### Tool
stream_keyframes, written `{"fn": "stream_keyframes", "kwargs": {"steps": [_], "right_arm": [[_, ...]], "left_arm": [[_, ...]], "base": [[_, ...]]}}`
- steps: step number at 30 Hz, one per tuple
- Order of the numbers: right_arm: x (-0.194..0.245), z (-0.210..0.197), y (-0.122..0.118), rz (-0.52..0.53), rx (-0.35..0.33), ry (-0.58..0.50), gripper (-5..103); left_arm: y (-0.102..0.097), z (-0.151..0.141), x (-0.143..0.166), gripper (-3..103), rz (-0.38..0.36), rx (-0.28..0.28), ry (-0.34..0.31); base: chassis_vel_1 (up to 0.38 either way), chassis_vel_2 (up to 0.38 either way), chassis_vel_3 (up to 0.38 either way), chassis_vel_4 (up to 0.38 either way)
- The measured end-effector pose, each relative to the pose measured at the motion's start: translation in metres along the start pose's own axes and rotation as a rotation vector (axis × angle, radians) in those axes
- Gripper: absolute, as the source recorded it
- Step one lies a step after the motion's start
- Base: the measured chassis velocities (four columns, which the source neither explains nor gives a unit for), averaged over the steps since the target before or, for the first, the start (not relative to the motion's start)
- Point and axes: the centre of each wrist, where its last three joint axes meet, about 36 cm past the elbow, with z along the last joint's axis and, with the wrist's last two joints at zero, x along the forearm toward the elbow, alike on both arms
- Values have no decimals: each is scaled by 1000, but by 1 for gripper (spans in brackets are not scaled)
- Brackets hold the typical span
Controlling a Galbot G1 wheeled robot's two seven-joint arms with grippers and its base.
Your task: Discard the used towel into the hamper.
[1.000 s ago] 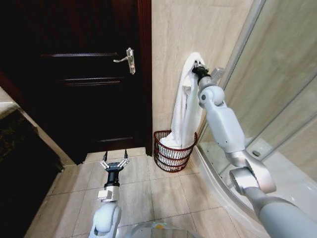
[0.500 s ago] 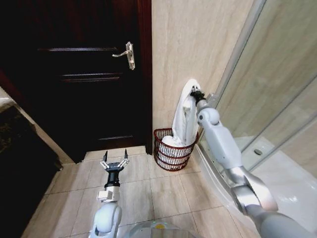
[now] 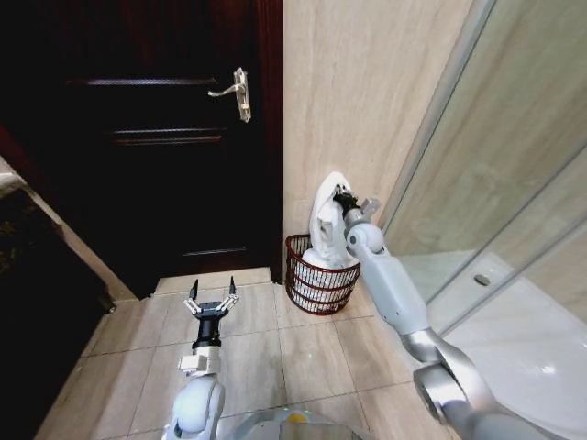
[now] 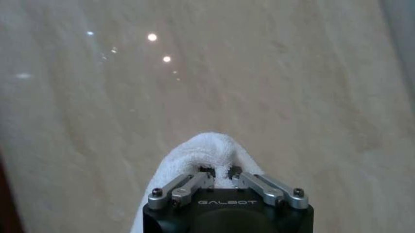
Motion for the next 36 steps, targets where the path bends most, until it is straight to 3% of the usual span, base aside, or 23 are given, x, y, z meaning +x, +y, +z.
{"fn": "stream_keyframes", "kwargs": {"steps": [9, 19, 27, 36], "right_arm": [[12, 22, -44, 40, 111, 30, 10], [21, 38, -54, 35, 177, 100, 10], [20, 33, -72, 73, 301, 183, 10], [21, 38, -82, 160, 323, 290, 10]], "left_arm": [[-4, 0, 2, 100, 5, -6, 2], [-4, -1, 7, 100, 5, -13, 3], [-1, -5, 8, 100, -3, -21, -6], [-2, -4, 6, 100, -10, -16, -24]], "base": [[0, 0, 0, 0], [0, 0, 0, 0], [0, 0, 0, 0], [0, 0, 0, 0]]}}
